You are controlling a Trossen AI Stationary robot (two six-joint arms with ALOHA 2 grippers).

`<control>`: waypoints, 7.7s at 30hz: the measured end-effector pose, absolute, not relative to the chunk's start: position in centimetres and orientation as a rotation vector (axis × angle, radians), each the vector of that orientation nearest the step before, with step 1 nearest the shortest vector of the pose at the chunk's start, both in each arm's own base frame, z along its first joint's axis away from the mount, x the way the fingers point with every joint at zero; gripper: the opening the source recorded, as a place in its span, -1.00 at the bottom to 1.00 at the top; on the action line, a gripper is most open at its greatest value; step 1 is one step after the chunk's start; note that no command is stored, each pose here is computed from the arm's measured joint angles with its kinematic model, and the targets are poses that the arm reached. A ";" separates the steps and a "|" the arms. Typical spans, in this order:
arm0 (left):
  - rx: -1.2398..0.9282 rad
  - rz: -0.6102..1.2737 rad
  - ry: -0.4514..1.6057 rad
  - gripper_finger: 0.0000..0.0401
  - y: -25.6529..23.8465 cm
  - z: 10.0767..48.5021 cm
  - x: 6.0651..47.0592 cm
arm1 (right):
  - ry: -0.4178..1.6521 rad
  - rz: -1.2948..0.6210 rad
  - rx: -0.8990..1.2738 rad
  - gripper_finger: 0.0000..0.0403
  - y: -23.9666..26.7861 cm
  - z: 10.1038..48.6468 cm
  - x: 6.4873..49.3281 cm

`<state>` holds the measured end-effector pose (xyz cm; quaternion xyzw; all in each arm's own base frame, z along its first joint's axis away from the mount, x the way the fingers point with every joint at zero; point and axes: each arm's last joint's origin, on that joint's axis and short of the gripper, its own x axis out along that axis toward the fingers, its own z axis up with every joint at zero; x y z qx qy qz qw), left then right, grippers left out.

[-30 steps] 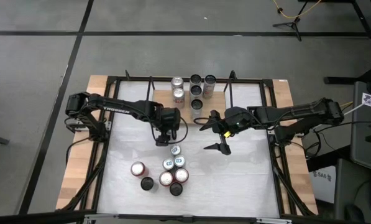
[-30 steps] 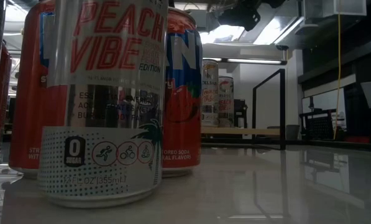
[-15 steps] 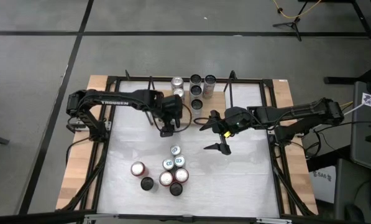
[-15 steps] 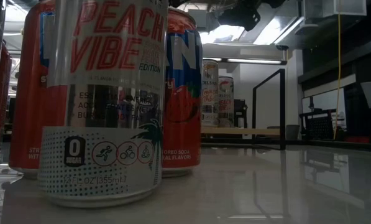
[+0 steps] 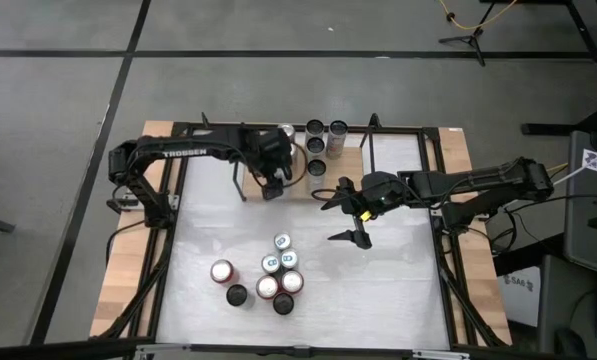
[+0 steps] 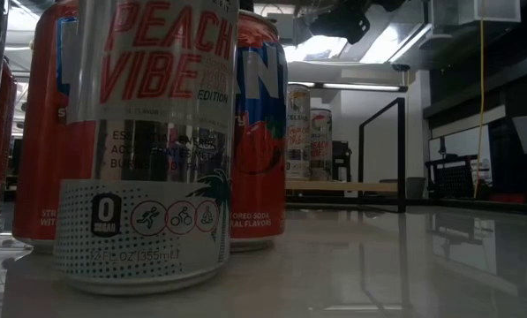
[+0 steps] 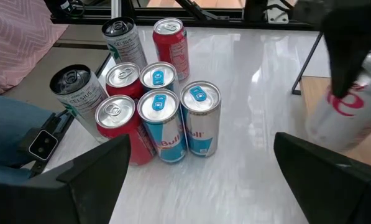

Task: Place canned beverage on shelf
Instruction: Put the red silver soda can onto the shelf aligned with the other red silver soda cans, then put the blue soda can onto the shelf

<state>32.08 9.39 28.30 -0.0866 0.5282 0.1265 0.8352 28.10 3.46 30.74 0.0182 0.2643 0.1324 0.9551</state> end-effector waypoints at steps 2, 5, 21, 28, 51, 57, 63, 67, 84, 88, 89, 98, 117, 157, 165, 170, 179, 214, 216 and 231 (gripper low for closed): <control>-0.189 0.279 1.109 0.42 9.8 28.3 32.0 | 0.537 0.269 0.037 0.94 3.5 30.7 28.1; -0.191 0.292 1.076 0.43 10.3 28.5 32.2 | 0.537 0.269 0.037 0.94 3.5 30.7 28.1; -0.223 0.346 1.008 0.43 10.7 28.7 32.7 | 0.536 0.261 0.034 0.94 3.4 30.7 28.1; -0.235 0.335 1.049 0.43 11.1 26.9 33.7 | 0.534 0.261 0.034 0.94 3.4 30.8 28.1; -0.235 0.343 1.061 0.56 11.3 26.7 33.7 | 0.535 0.261 0.034 0.94 3.4 30.7 28.1; -0.232 0.350 1.072 0.66 11.3 26.5 33.7 | 0.535 0.261 0.034 0.94 3.4 30.7 28.1; -0.232 0.350 1.071 0.65 11.3 26.5 33.7 | 0.536 0.261 0.034 0.94 3.4 30.7 28.1; -0.232 0.349 1.070 0.68 11.3 26.5 33.7 | 0.536 0.261 0.034 0.94 3.4 30.7 28.1; -0.260 0.355 1.059 0.67 11.3 26.6 33.7 | 0.536 0.261 0.034 0.94 3.4 30.7 28.1; -0.281 0.321 1.056 0.67 11.2 26.6 33.7 | 0.536 0.261 0.034 0.94 3.4 30.7 28.1; -0.284 0.315 1.055 0.67 11.2 26.6 33.7 | 0.536 0.261 0.034 0.94 3.4 30.7 28.1; -0.289 0.307 1.056 0.67 11.1 26.6 33.7 | 0.535 0.261 0.034 0.94 3.4 30.7 28.1; -0.273 0.313 0.977 0.67 11.2 33.2 33.9 | 0.536 0.262 0.034 0.94 3.4 30.7 28.1; -0.044 0.287 0.916 0.67 -2.2 44.1 28.3 | 0.542 0.264 0.036 0.94 3.5 30.7 28.1; -0.036 0.335 1.013 0.67 -5.2 40.2 28.8 | 0.523 0.280 0.103 0.94 3.6 30.9 28.2; -0.056 0.329 1.049 0.67 -6.5 37.6 29.3 | 0.503 0.263 0.143 0.94 3.6 31.1 28.3; -0.075 0.113 1.120 0.67 -7.4 32.9 30.6 | 0.500 0.263 0.144 0.94 3.6 31.2 28.3; -0.087 0.096 1.061 0.67 -7.5 24.9 31.4 | 0.500 0.263 0.144 0.94 3.6 31.2 28.3; -0.093 0.093 1.033 0.67 -7.5 24.4 31.6 | 0.501 0.263 0.144 0.94 3.6 31.2 28.3; -0.125 0.105 0.956 0.64 -6.5 22.9 32.1 | 0.500 0.263 0.144 0.94 3.6 31.2 28.3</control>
